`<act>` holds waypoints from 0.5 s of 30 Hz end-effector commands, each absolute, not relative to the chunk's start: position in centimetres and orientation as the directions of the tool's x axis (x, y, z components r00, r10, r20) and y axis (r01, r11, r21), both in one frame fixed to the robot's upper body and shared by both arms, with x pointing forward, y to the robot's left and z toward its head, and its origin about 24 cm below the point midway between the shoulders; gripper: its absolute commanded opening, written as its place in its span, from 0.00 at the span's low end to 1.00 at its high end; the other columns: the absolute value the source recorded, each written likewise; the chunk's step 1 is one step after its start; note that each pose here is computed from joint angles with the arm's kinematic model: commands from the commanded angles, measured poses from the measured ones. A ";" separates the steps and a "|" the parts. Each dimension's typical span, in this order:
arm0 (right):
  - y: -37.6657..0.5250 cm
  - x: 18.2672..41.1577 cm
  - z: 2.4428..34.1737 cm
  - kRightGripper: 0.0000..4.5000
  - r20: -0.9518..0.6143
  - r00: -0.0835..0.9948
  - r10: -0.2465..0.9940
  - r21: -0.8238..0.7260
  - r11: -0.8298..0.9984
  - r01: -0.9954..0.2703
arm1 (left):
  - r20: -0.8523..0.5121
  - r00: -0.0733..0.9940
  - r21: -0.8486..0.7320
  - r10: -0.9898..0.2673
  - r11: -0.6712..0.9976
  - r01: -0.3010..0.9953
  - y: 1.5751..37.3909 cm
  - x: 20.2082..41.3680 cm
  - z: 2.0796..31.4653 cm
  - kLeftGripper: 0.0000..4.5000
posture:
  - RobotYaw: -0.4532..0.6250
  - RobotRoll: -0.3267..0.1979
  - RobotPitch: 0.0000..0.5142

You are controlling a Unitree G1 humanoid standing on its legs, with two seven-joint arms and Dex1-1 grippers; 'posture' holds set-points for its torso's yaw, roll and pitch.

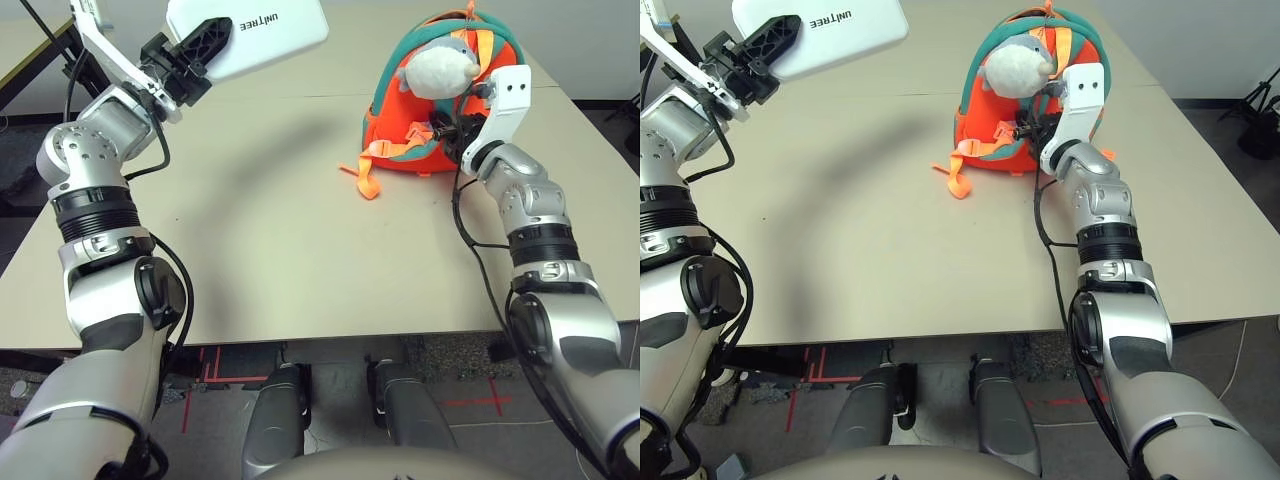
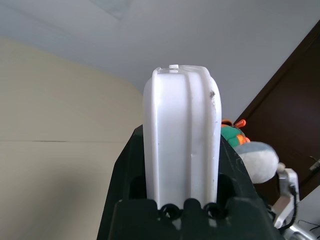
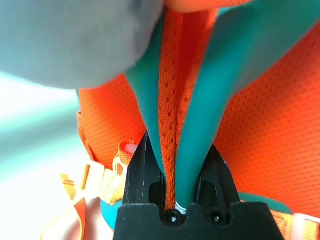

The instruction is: Put the pencil case into the backpack and zip it.

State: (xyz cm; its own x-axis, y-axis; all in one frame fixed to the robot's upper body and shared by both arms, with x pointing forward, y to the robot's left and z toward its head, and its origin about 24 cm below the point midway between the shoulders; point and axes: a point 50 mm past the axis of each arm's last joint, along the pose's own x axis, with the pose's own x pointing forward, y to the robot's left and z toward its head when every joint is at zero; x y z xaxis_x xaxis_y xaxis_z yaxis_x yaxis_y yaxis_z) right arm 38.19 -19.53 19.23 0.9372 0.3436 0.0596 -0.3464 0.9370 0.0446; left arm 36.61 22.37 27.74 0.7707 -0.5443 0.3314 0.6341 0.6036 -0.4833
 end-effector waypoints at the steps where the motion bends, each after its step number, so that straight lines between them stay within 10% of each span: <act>1: -20.6 36.7 21.6 0.09 0.114 0.927 0.356 0.039 0.931 -0.363 | 0.364 0.756 -0.457 -0.545 0.602 0.654 22.4 36.6 28.4 0.28 | 0.28 0.62 0.22; 15: -21.1 30.6 24.6 0.09 0.106 0.918 0.381 -0.015 0.924 -0.382 | 0.349 0.747 -0.466 -0.565 0.587 0.662 21.5 37.4 27.8 0.28 | 0.24 0.62 0.22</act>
State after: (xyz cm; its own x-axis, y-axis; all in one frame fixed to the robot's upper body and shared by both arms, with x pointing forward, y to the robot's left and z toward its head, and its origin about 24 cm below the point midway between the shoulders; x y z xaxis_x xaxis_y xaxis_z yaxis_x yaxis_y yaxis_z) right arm 31.88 -21.06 22.39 0.9275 0.3737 0.0131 -0.3738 0.9274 0.0113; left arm 37.42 21.78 26.47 0.7745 -0.5546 0.3044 0.6247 0.5947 -0.5060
